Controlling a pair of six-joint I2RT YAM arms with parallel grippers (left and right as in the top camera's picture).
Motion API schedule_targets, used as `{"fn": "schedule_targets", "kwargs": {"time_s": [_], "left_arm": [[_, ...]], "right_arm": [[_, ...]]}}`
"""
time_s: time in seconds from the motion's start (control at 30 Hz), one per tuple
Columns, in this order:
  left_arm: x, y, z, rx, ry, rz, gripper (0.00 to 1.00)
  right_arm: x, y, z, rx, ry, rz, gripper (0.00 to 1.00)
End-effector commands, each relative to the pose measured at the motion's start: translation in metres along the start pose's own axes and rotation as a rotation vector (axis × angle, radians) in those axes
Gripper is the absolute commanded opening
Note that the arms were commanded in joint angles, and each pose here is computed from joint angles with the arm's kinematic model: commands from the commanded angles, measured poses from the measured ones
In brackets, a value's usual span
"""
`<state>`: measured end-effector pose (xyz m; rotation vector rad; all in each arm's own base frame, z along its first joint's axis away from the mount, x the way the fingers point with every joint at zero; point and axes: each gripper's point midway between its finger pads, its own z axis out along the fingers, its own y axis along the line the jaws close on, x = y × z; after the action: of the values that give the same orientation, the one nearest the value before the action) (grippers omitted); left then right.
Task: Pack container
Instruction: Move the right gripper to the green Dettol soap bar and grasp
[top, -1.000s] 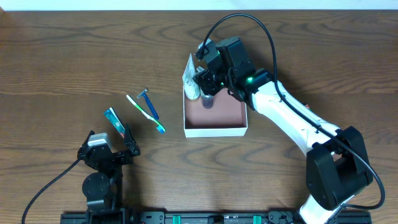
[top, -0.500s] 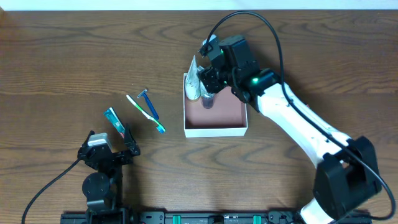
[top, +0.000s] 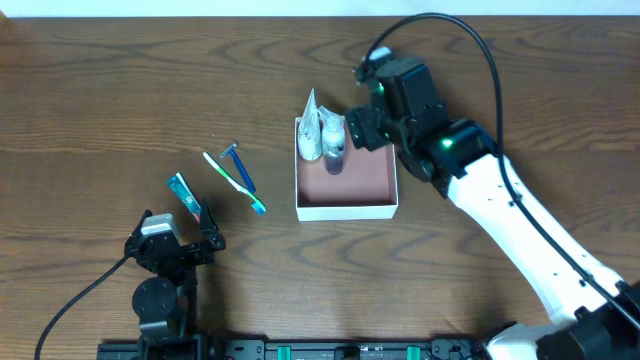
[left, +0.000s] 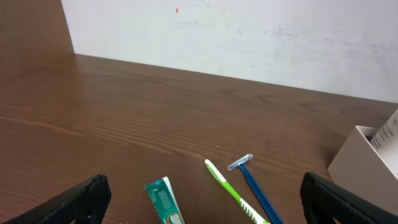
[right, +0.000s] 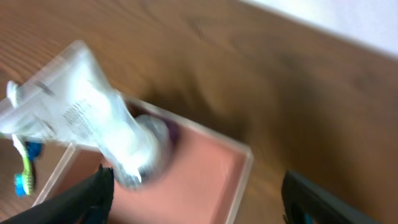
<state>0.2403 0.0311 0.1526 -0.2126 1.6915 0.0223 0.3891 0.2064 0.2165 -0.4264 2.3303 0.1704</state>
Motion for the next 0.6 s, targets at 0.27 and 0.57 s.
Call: {"fn": "schedule_targets", "kwargs": {"time_s": [0.27, 0.57], "left_arm": [[0.018, 0.003, 0.002, -0.008, 0.044, 0.001, 0.98], [0.017, 0.003, 0.002, -0.008, 0.044, 0.001, 0.98]], "right_arm": [[0.074, -0.079, -0.043, 0.265, 0.258, 0.507, 0.93], [0.134, -0.128, -0.068, 0.477, 0.439, 0.757, 0.99]]}}
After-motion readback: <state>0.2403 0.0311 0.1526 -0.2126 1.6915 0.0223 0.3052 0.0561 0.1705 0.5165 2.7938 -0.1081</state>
